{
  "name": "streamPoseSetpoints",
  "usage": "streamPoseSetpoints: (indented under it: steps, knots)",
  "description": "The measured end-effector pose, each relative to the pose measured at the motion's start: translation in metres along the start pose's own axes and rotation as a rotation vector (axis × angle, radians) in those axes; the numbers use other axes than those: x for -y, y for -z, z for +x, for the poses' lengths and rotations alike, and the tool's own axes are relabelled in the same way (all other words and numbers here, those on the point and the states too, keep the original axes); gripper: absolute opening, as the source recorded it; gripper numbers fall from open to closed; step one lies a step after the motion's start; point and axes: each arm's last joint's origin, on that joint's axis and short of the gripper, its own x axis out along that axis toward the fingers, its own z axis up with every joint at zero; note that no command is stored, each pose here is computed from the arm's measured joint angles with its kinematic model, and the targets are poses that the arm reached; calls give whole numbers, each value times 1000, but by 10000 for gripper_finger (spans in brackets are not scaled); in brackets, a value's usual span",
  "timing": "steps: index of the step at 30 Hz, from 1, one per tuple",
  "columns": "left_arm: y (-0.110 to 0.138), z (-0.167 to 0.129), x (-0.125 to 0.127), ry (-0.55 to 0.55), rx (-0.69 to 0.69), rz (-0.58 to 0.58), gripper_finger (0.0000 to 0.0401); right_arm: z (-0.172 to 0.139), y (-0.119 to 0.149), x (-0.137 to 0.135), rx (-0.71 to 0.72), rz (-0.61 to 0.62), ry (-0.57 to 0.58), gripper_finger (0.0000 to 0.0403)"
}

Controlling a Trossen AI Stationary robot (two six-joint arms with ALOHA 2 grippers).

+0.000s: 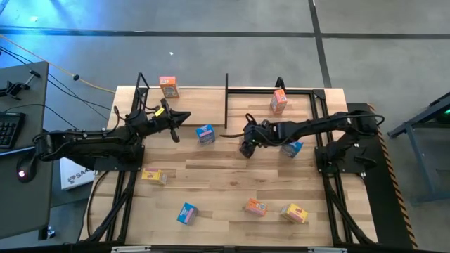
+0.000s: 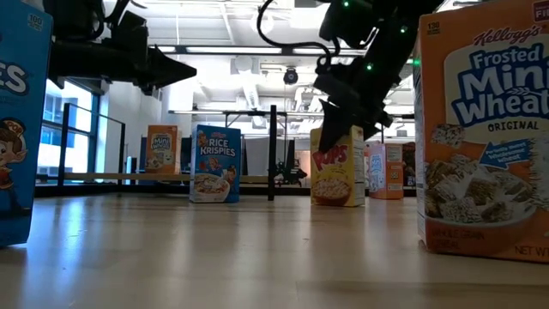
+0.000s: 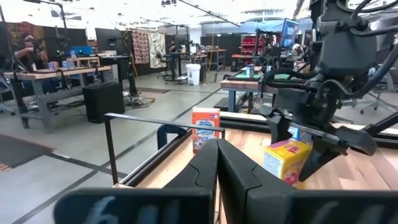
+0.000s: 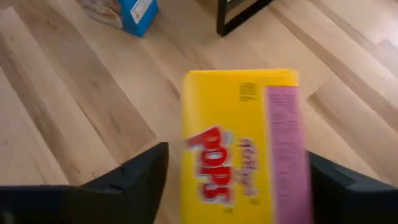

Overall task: Stack cereal on shelf
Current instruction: Put the top yellow cereal box on the shelf

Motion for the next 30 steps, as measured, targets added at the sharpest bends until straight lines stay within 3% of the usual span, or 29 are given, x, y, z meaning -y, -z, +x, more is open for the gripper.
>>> streamPoseSetpoints:
  steps: [9,17,24,30]
  knots:
    - [0,0,-5,-33,1,-22,0,-3,-1,0,0,-26,-20,160]
    - [-10,2,-14,-54,38,-18,0,-11,-11,-4,-8,-85,-43,153]
    - [-8,1,-23,-32,34,-62,0,-52,-56,-15,1,-206,-142,159]
    - [1,-4,-31,-62,4,-87,0,-96,-116,-2,146,-303,-247,160]
